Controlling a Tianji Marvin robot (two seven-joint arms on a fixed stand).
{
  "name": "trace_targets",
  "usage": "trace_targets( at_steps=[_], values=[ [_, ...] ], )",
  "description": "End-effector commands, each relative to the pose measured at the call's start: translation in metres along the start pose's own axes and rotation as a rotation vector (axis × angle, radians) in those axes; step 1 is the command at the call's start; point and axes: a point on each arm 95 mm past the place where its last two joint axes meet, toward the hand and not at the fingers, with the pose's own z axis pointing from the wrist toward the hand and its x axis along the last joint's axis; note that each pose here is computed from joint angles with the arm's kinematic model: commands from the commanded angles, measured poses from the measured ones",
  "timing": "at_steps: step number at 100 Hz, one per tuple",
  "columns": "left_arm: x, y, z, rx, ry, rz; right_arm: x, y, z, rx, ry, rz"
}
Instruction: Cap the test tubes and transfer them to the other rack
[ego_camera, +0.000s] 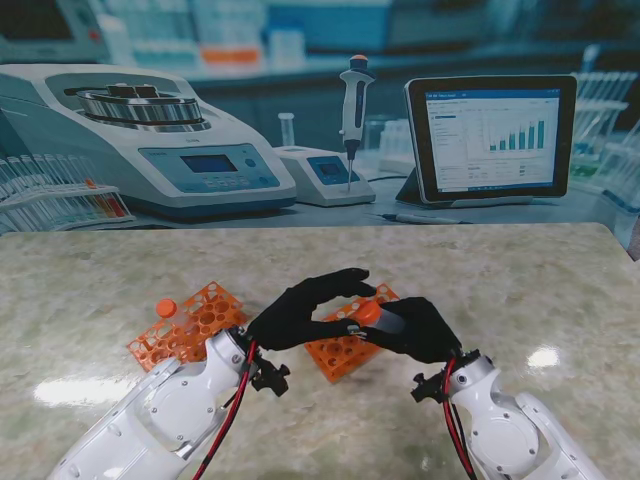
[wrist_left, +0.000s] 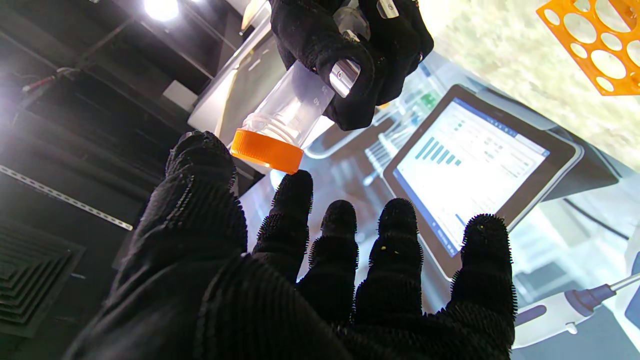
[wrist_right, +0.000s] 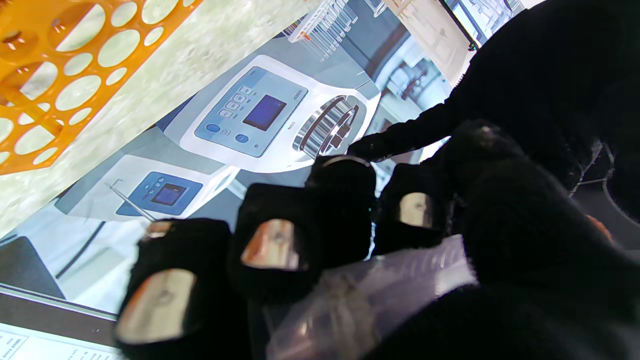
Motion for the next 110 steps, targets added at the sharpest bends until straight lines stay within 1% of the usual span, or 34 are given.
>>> trace_targets(
  at_steps=[1,42,110],
  values=[
    [-0.0009,0.0008,0.0017,-0.006,-0.005,-0.002,0.0012,-0.0037,-0.0016,0.007,-0.001,0.008],
    [-0.0017,0.0043,0.0069,-0.017,-0.004,-0.010,0.0011,-0.0038,-0.0012,0.008,-0.002,0.008],
    [-0.0009,0.0100,0.0109,-0.006,0.003,-0.015,0.0015,-0.0036,-0.0011,0.006,-0.005,0.008]
  ],
)
